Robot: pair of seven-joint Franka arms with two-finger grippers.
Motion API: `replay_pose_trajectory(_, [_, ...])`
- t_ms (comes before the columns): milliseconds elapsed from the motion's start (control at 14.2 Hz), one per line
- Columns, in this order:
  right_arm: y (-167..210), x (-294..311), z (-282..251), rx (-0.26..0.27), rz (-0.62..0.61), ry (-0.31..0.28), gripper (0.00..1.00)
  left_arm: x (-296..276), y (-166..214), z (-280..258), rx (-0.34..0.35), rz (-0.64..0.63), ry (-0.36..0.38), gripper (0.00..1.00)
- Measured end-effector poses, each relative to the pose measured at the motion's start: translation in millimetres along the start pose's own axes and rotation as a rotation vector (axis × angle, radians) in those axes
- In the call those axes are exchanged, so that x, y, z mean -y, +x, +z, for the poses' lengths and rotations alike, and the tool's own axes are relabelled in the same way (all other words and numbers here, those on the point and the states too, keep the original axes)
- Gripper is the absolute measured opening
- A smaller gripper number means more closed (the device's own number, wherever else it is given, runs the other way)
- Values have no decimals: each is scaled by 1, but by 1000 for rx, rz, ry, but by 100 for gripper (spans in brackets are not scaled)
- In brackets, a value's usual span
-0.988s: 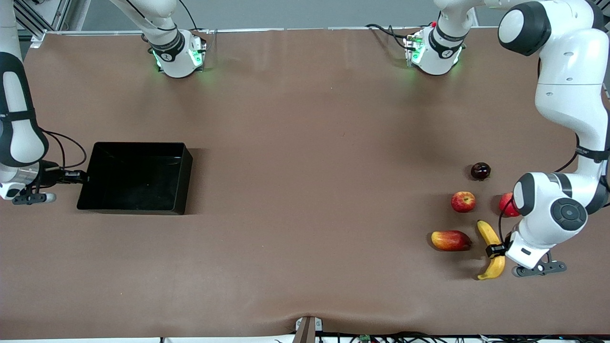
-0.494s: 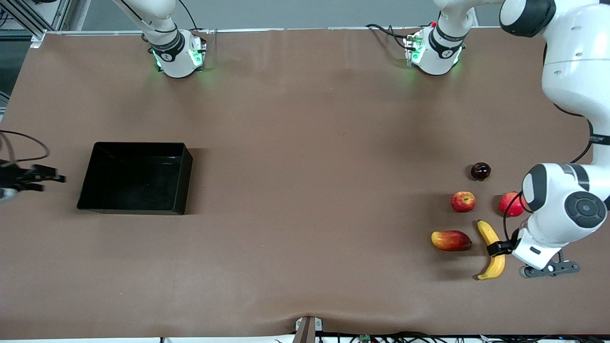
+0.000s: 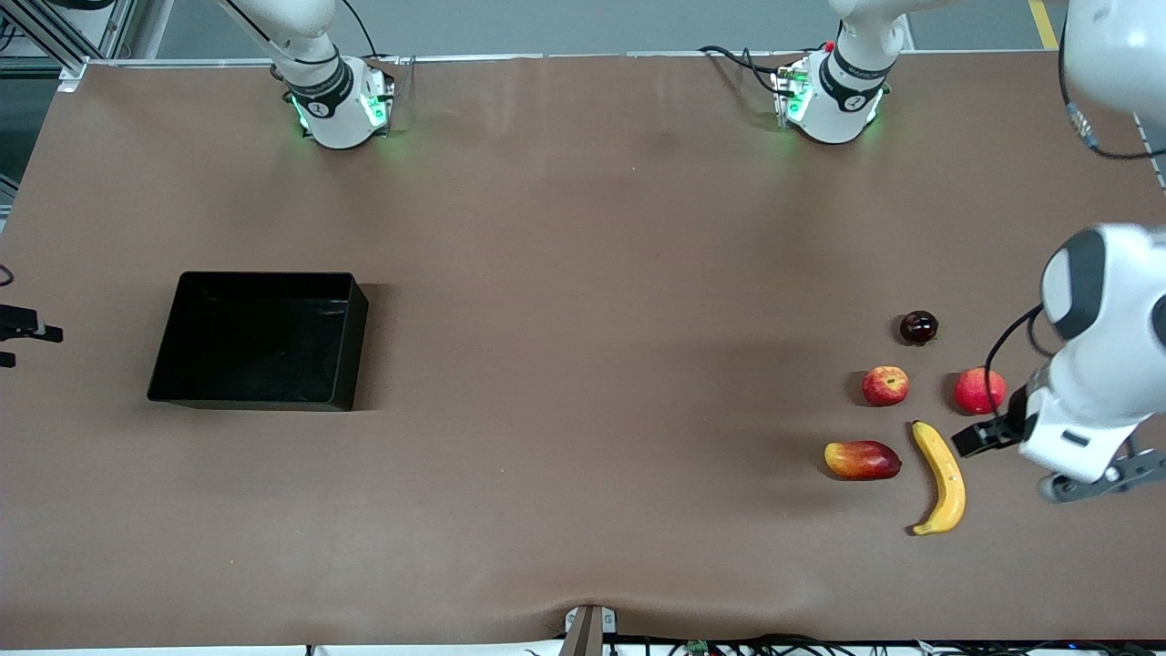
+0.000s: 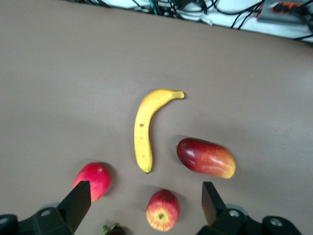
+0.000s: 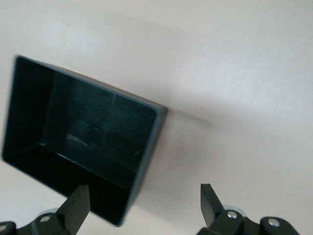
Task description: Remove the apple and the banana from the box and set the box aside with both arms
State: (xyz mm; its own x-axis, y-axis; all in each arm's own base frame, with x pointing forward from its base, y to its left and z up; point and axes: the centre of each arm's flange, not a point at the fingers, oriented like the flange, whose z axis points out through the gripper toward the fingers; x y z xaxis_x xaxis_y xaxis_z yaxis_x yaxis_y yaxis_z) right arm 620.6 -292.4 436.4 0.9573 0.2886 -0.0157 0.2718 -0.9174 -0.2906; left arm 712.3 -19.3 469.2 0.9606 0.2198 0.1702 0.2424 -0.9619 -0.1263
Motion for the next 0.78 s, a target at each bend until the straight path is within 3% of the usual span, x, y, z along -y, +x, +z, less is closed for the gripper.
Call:
replay_pose_trajectory(71, [8, 15, -7, 10, 41, 6, 100, 0, -5, -25, -8, -1, 0, 100])
replay_pose_trajectory(282, [31, 71, -22, 50, 151, 16, 100, -14, -35, -79, 69, 2, -51, 100])
replay_pose_trajectory(494, [38, 130, -49, 78, 194, 14, 100, -10, -62, -121, 125, 44, -26, 100])
replay_pose_trajectory(776, [36, 174, -83, 47, 280, -19, 100, 2, -95, -185, 135, 158, -55, 100])
